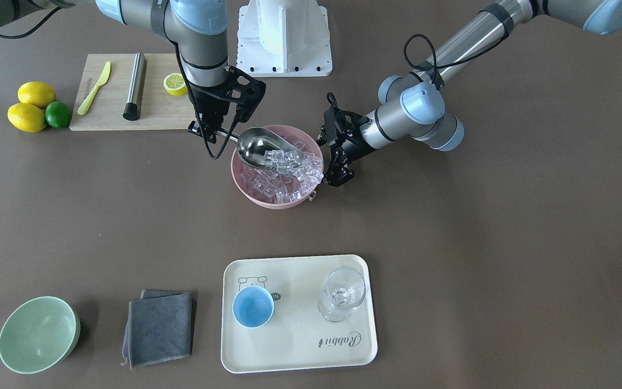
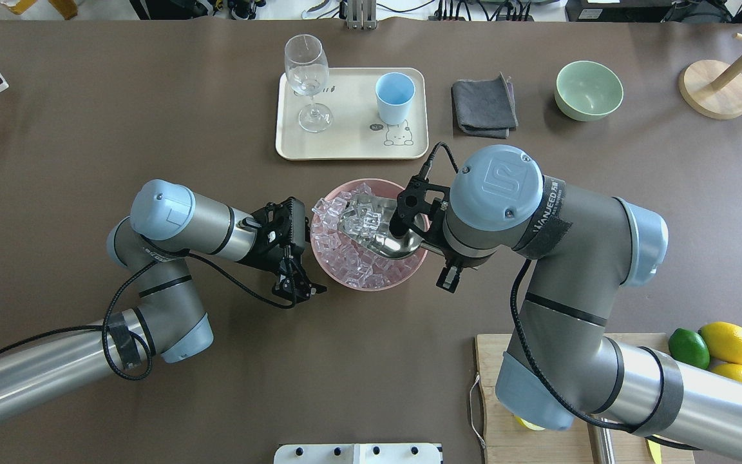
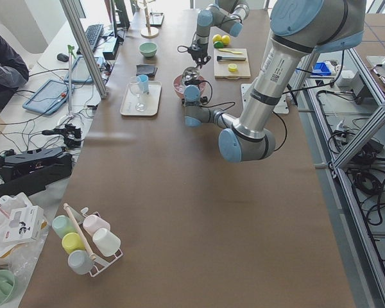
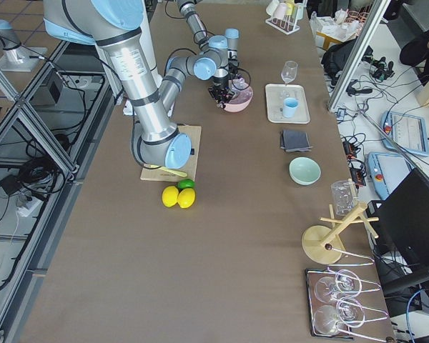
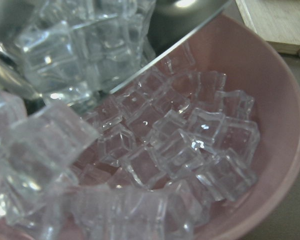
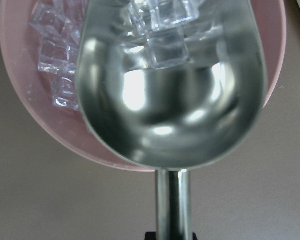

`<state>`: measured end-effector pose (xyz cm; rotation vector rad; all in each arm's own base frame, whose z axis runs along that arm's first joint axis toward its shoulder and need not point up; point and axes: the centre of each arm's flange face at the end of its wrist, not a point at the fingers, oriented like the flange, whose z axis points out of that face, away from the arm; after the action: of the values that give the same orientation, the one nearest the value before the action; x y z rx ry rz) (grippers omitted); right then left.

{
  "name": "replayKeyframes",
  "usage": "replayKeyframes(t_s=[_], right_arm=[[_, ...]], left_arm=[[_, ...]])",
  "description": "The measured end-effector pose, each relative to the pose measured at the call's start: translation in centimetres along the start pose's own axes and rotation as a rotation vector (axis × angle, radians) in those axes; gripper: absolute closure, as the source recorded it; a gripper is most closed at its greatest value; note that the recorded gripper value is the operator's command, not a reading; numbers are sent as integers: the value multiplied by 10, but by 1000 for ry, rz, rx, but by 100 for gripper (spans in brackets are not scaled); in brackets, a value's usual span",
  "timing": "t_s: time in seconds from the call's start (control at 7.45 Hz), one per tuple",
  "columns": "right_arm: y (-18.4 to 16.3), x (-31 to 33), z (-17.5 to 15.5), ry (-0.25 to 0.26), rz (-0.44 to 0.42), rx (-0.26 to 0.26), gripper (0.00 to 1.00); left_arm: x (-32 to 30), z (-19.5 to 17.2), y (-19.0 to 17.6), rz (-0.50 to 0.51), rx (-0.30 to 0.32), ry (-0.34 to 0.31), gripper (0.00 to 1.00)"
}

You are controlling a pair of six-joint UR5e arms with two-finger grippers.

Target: Put ice in cup with scoop

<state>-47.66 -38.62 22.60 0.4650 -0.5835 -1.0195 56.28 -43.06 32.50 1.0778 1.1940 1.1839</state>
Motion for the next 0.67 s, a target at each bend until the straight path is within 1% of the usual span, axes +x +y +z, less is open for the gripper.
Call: replayKeyframes(t_s=[0.4, 0.67], right_arm=[[6, 1, 1, -10, 65, 79, 100], [15, 0, -3, -22, 101, 143, 100]], left_arm=[[-1, 1, -1, -4, -6, -1, 1], [-2, 1, -2, -6, -9, -1, 1]])
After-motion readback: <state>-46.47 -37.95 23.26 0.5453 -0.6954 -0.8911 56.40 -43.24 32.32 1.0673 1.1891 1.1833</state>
